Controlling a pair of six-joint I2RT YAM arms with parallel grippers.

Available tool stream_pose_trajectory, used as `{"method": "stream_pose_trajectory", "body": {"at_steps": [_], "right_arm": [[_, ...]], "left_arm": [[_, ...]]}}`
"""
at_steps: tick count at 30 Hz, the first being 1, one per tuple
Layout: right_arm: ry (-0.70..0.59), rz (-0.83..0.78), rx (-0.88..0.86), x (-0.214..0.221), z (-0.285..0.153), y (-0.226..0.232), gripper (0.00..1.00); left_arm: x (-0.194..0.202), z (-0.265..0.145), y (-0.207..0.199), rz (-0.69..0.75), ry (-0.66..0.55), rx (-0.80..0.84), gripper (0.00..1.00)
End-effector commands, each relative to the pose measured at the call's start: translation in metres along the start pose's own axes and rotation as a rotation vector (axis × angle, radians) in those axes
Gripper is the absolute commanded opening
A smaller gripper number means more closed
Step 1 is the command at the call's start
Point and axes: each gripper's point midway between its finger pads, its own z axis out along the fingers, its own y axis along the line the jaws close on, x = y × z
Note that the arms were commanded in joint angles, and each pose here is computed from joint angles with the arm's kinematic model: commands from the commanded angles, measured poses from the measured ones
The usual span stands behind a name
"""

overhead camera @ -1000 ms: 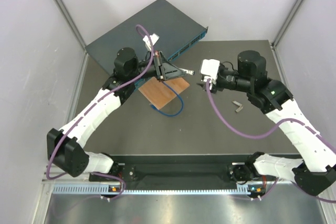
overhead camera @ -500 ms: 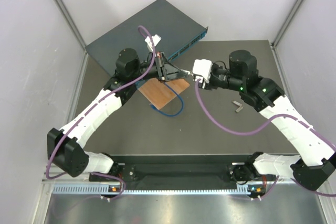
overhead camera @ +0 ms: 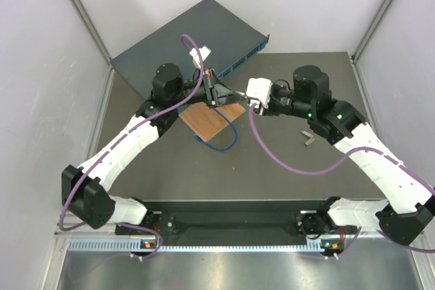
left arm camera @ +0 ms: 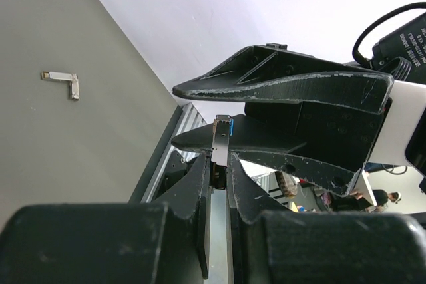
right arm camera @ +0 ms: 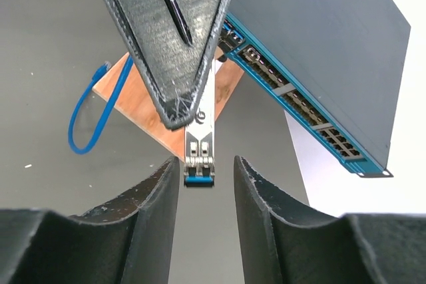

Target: Insert the plug into the switch port

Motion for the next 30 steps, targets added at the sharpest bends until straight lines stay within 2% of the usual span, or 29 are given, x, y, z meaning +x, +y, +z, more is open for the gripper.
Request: {"method": "stream_pose_trajectory", "body": {"at_steps": [1,7,13,14,18,19,20,22,26,29,30], "right_arm": [[-0.041,-0.036,0.027,-0.015,0.004,-0.008,0.37],[-0.032,-0.049,0.037,-0.014,0.006,-0.008,0.28],[-0.015,-0.069,0.036,-0.011,0.008,-0.005,0.0],[-0.012,-0.068,0.033,-0.01,0.009,-0.005,0.0],[0.021,-0.033,0.056,-0.002,0.01,-0.007,0.0],[0.03,-0.001,0.063,0.0,0.011,-0.008,0.0],[0.044,0.019,0.068,0.004,0.013,-0.009,0.0],[0.077,0.089,0.083,0.012,0.015,-0.012,0.0],[0.115,0.218,0.098,0.02,0.018,-0.018,0.0],[0.13,0.32,0.127,0.021,0.021,-0.024,0.0],[0.136,0.358,0.136,0.022,0.021,-0.025,0.0]], "left_arm": [[0.0,0.003,0.0,0.025,-0.004,0.005,0.0],[0.001,0.004,0.002,0.03,-0.002,-0.004,0.0],[0.0,0.005,0.005,0.03,-0.006,-0.011,0.0],[0.0,0.005,0.003,0.036,-0.006,-0.007,0.0],[-0.017,-0.002,-0.01,0.1,-0.046,0.013,0.39],[-0.024,-0.005,-0.015,0.119,-0.062,0.023,0.54],[-0.035,-0.009,-0.024,0.151,-0.083,0.038,0.6],[-0.064,-0.025,-0.035,0.206,-0.154,0.04,0.68],[-0.109,-0.064,-0.05,0.265,-0.298,0.028,0.76],[-0.137,-0.105,-0.053,0.278,-0.433,-0.029,0.81],[-0.15,-0.129,-0.056,0.298,-0.514,-0.069,0.83]]}}
